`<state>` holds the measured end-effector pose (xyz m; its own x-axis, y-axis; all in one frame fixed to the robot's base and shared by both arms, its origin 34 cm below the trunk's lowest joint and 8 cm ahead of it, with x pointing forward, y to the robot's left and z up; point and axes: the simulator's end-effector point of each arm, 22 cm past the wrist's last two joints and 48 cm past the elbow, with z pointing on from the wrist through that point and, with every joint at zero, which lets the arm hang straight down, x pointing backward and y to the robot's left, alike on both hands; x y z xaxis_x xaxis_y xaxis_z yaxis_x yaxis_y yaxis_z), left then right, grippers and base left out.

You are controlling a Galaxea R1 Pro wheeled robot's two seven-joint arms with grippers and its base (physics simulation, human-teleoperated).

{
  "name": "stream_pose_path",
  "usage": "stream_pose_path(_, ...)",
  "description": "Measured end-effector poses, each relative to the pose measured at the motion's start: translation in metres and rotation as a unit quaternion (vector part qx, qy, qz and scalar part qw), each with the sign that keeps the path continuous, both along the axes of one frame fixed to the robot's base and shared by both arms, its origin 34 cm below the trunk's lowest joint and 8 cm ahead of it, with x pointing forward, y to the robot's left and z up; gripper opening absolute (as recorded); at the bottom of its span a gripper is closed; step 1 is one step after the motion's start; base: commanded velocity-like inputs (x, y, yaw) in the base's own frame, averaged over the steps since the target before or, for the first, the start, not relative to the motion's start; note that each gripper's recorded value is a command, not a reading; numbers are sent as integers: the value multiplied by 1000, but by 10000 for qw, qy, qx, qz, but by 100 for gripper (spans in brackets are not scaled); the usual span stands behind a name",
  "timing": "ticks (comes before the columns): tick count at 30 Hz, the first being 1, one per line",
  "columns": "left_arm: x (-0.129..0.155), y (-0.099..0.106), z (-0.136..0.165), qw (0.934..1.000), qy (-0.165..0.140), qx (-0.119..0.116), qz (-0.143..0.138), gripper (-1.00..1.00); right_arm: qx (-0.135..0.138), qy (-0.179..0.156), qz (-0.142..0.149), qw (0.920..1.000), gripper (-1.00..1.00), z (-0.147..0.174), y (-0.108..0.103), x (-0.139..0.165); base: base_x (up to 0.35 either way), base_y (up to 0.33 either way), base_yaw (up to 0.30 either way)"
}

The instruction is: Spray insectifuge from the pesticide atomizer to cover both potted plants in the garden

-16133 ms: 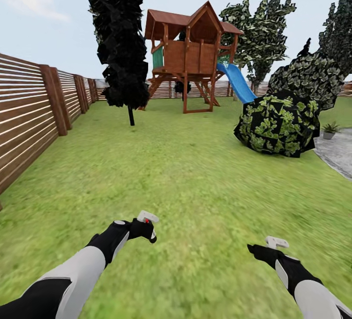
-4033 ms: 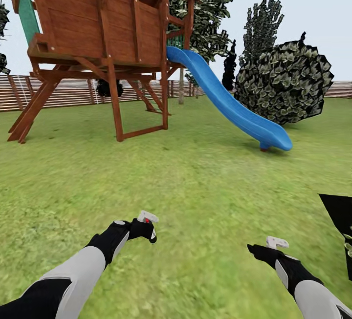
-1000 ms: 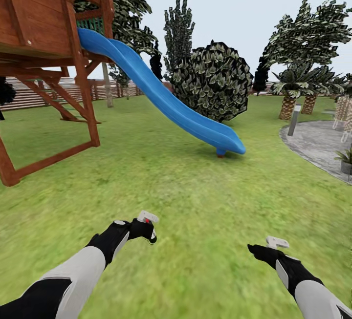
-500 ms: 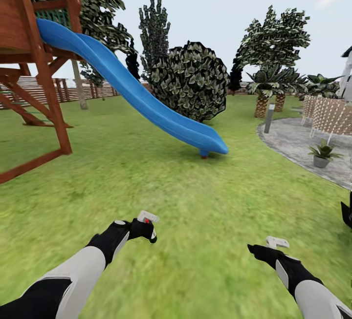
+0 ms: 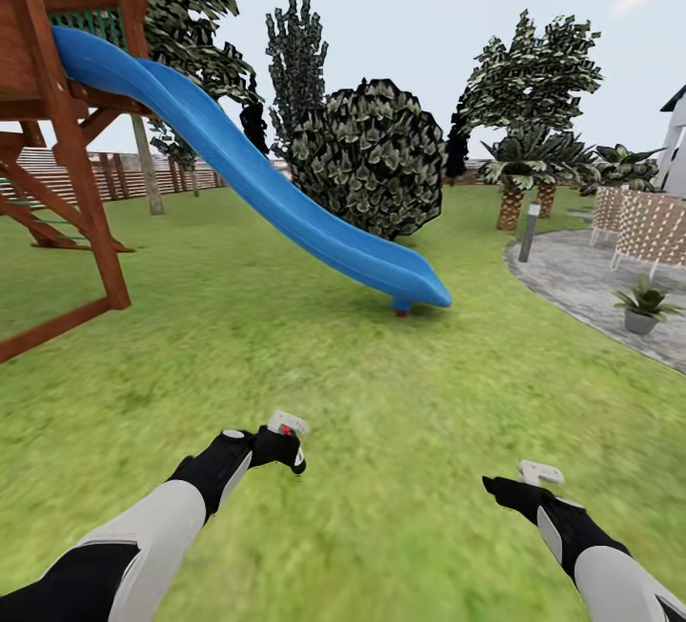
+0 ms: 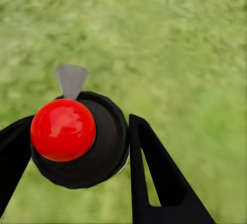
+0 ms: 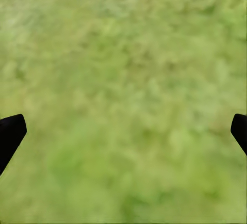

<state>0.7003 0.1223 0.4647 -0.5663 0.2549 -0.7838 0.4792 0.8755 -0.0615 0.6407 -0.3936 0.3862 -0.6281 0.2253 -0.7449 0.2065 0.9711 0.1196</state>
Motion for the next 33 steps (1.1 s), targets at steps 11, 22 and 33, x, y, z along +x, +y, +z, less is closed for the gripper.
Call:
stream_pose_path(11,0,0,0,10000,1,2,1,-100,0,-1,5,10000,100,0,1,0,336,113,-62)
stream_pose_path(22,0,0,0,10000,1,1,0,-100,1,2,8,10000,100,0,1,0,336,113,-268)
stream_pose_path(33,0,0,0,10000,1,-1,-2,-100,-2,1,8,10000,100,0,1,0,336,113,-274)
